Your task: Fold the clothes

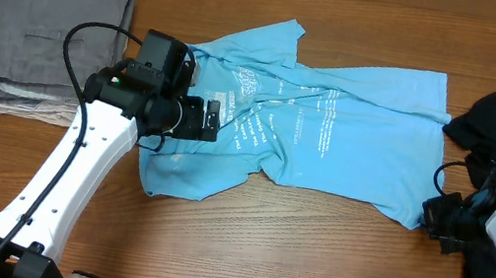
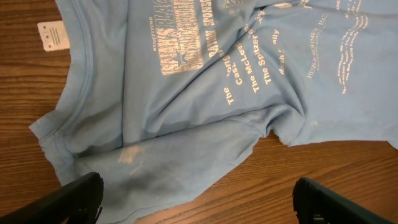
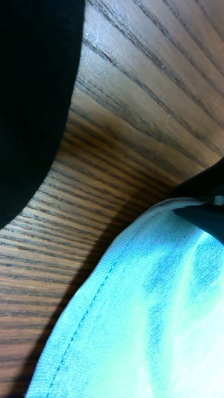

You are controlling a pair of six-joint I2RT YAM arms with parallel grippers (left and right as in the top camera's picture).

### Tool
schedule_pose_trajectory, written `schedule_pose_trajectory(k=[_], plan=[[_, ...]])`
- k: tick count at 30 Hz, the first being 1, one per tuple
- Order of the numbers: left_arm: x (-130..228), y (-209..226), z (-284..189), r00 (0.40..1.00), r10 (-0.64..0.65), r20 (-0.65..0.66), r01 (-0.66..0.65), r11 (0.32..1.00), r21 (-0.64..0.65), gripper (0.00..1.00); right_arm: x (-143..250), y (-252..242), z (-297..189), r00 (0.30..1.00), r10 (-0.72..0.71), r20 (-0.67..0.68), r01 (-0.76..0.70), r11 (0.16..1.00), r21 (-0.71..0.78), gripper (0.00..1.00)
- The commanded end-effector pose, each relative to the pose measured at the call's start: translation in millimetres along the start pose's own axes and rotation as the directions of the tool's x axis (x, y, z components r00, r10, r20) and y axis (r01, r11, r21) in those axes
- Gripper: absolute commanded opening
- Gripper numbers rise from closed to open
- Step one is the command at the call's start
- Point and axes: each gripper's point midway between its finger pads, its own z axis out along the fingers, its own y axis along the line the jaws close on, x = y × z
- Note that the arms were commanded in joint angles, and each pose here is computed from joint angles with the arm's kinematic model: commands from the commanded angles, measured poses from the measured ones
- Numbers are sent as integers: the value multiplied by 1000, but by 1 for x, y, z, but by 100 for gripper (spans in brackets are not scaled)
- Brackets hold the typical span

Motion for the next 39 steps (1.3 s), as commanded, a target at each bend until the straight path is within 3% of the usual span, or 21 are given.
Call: schedule_pose_trajectory(k=[1, 4, 5, 6, 7, 8, 10, 18, 19, 21, 22, 24, 25, 28, 29, 39], plan=[[1, -1, 2, 1000, 9, -5, -9, 1000, 5, 100, 6, -7, 6, 1000, -1, -21, 2, 1000, 31, 4], [-7, -4, 2, 1000, 15, 24, -15, 1000, 14, 100, 6, -7, 6, 1000, -1, -22, 1, 1000, 31, 4], [-12, -5, 1, 999, 19, 46, -20, 1000, 21, 56, 6, -7, 6, 1000, -1, -23, 1, 999, 32, 4], [-13, -6, 1, 998, 20, 51, -22, 1000, 23, 19, 6, -7, 6, 1000, -1, -23, 1, 999, 32, 4], [-13, -5, 1, 999, 20, 48, -21, 1000, 20, 4, 6, -7, 6, 1000, -1, -22, 1, 999, 32, 4], [-8, -4, 1, 999, 17, 31, -17, 1000, 17, 21, 6, -7, 6, 1000, -1, -22, 1, 1000, 31, 4], [6, 0, 3, 1000, 6, -27, -6, 1000, 1, 100, 6, -7, 6, 1000, -2, -19, 2, 1000, 29, 4], [36, 10, 14, 991, 5, -132, -9, 1000, -30, 100, 4, -5, 7, 1000, -4, -11, 5, 1000, 23, 4], [44, 26, 15, 988, 1, -153, -18, 994, -112, 85, 5, -6, 6, 1000, -3, -16, 3, 1000, 26, 4], [50, 52, 13, 987, -53, -154, 13, 969, -249, 77, 6, -7, 6, 1000, -2, -20, 2, 1000, 30, 4], [53, 62, 13, 985, -84, -149, 36, 954, -297, 68, 6, -7, 6, 1000, -2, -20, 2, 1000, 30, 4], [61, 70, 17, 981, -105, -163, 50, 949, -312, 36, 6, -7, 6, 1000, -2, -19, 2, 1000, 29, 4], [64, 71, 21, 979, -112, -170, 57, 952, -301, 32, 6, -7, 6, 1000, -2, -19, 3, 1000, 29, 4], [73, 68, 36, 975, -118, -190, 70, 967, -245, 57, 6, -7, 6, 1000, -2, -20, 3, 1000, 30, 4], [75, 68, 40, 974, -121, -191, 74, 969, -234, 61, 6, -7, 6, 1000, -2, -20, 3, 1000, 30, 4], [92, 97, 55, 962, -195, -193, 140, 954, -264, 73, 5, -6, 6, 1000, -3, -16, 4, 1000, 27, 4]])
